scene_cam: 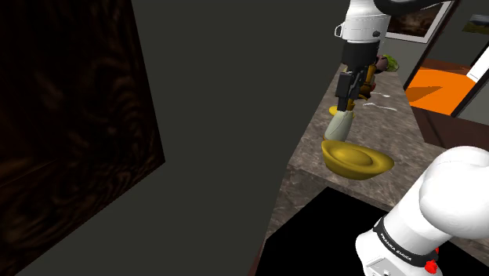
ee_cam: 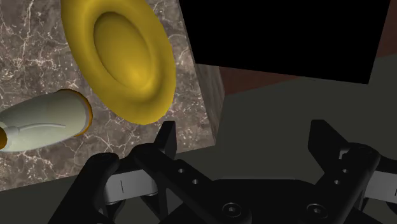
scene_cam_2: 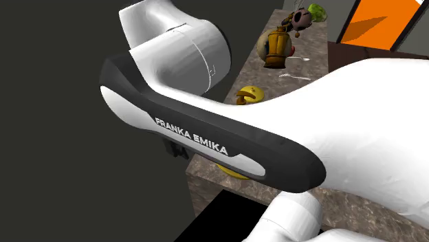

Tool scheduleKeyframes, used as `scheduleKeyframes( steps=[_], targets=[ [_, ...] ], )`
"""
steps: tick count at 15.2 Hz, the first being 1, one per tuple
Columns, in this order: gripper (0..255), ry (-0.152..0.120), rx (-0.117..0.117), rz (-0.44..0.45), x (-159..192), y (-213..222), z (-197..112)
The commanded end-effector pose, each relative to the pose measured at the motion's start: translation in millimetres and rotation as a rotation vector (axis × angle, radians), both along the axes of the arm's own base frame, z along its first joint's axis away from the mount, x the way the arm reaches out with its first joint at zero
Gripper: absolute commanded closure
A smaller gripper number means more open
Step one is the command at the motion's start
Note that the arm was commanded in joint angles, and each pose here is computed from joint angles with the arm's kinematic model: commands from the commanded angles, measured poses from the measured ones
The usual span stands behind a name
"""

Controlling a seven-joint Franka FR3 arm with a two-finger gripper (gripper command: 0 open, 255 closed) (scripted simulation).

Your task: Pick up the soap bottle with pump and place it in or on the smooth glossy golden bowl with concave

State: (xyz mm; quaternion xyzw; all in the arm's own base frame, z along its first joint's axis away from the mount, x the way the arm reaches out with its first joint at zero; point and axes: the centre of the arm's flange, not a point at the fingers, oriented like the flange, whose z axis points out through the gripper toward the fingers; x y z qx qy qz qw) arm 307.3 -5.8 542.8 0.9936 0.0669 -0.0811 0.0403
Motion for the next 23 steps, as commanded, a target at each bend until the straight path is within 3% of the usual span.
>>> scheduleKeyframes(
  steps=[1, 23],
  targets=[
    [0, 0.0, 0.0, 0.0, 0, 0, 0],
    [0, -0.065, 0.039, -0.03, 83, -276, -57]
  ],
)
